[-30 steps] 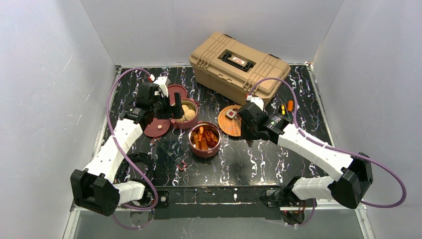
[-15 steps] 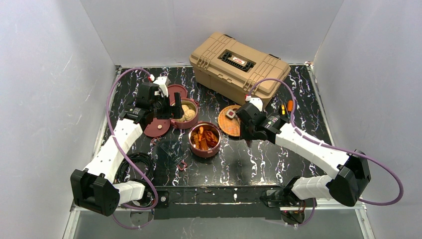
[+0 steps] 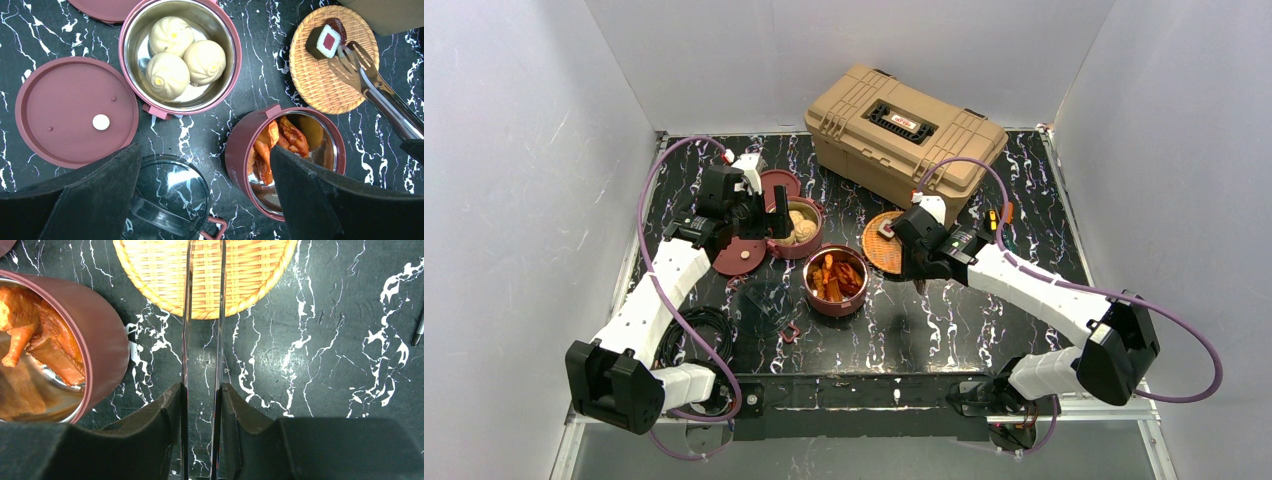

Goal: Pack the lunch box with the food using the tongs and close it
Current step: Pick up the fake food from the plate.

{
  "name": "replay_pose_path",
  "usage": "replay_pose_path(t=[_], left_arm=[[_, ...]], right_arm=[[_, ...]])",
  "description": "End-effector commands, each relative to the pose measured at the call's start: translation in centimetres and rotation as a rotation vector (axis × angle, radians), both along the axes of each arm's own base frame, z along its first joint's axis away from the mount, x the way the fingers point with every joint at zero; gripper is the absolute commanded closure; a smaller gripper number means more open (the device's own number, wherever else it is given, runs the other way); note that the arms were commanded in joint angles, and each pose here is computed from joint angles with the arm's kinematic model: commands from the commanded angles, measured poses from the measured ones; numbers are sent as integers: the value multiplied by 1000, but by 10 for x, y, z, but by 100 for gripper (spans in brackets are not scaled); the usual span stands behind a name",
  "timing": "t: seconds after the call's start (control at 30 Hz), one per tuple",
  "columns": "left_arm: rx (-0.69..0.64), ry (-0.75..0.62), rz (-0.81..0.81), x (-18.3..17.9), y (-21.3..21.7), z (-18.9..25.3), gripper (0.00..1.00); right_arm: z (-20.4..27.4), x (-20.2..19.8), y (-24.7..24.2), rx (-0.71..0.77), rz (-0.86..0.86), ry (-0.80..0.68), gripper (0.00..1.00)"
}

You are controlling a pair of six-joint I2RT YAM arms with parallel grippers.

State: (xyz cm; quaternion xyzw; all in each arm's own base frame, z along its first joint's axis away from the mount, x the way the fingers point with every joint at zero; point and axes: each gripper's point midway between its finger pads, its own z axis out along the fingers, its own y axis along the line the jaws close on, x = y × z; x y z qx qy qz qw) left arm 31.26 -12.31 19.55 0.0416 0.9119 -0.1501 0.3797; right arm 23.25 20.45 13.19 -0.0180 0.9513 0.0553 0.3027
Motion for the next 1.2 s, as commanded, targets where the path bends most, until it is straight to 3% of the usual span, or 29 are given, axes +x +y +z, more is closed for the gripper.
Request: replay_pose_path(t=[0.0, 0.77, 1.17], left_arm=[[-4, -48, 2, -2, 3, 21, 1], [-14, -43, -6, -2, 1, 20, 1], [-12, -44, -4, -2, 1, 21, 1]], right_arm=[[3, 14, 2, 1, -28, -55, 59], [16, 18, -18, -77, -72, -99, 58], [11, 28, -3, -72, -14, -100, 57]])
